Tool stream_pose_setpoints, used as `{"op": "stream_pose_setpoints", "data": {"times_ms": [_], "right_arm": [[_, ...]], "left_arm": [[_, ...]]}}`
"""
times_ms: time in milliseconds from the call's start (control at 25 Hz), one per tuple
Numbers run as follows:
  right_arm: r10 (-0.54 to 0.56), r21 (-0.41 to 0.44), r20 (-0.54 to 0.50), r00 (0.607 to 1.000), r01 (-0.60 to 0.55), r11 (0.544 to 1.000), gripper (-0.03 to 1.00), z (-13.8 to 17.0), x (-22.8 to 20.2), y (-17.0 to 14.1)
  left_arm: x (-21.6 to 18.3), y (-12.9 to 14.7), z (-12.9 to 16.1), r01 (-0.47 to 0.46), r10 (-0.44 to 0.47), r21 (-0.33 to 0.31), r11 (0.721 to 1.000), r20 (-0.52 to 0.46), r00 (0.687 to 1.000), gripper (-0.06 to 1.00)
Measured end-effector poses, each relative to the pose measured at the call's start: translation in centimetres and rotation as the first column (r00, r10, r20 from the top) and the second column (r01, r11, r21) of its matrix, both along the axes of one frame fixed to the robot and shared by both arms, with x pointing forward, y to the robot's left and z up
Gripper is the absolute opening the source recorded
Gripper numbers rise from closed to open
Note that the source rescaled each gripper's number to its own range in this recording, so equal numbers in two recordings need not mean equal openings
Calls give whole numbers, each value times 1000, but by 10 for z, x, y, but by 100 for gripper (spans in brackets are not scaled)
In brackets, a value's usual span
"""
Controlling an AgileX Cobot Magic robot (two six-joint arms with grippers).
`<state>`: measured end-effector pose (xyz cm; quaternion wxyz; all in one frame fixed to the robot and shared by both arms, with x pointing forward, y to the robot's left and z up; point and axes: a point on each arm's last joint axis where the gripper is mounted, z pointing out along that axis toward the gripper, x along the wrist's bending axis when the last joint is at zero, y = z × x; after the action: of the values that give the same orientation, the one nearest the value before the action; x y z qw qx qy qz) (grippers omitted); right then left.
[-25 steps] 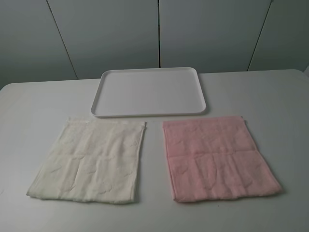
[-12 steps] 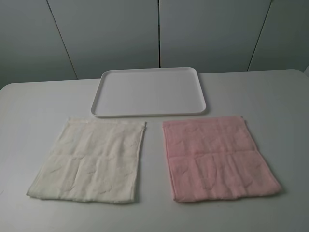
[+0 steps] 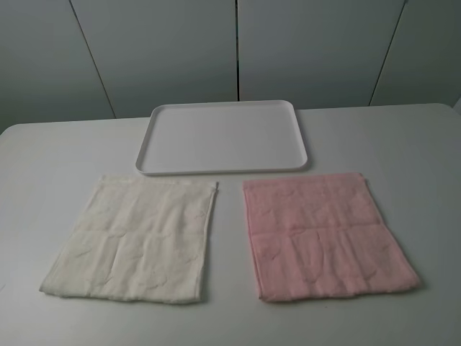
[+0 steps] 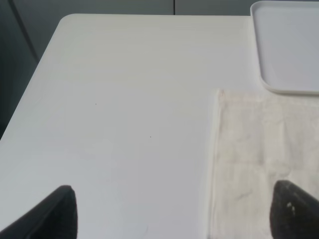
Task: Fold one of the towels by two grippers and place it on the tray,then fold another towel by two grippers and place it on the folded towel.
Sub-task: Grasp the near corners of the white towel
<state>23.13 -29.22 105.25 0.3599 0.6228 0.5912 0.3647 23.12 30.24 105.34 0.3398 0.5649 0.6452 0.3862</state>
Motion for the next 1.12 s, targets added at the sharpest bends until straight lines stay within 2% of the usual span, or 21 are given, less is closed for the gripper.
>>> {"op": "stream_pose_setpoints", "data": {"times_ms": [1120], "right_arm": [[-3, 5, 0, 1000, 3, 1000, 100, 0, 0, 0]], "left_arm": [[0, 0, 0, 0, 0, 0, 1000, 0, 1000, 100]]}}
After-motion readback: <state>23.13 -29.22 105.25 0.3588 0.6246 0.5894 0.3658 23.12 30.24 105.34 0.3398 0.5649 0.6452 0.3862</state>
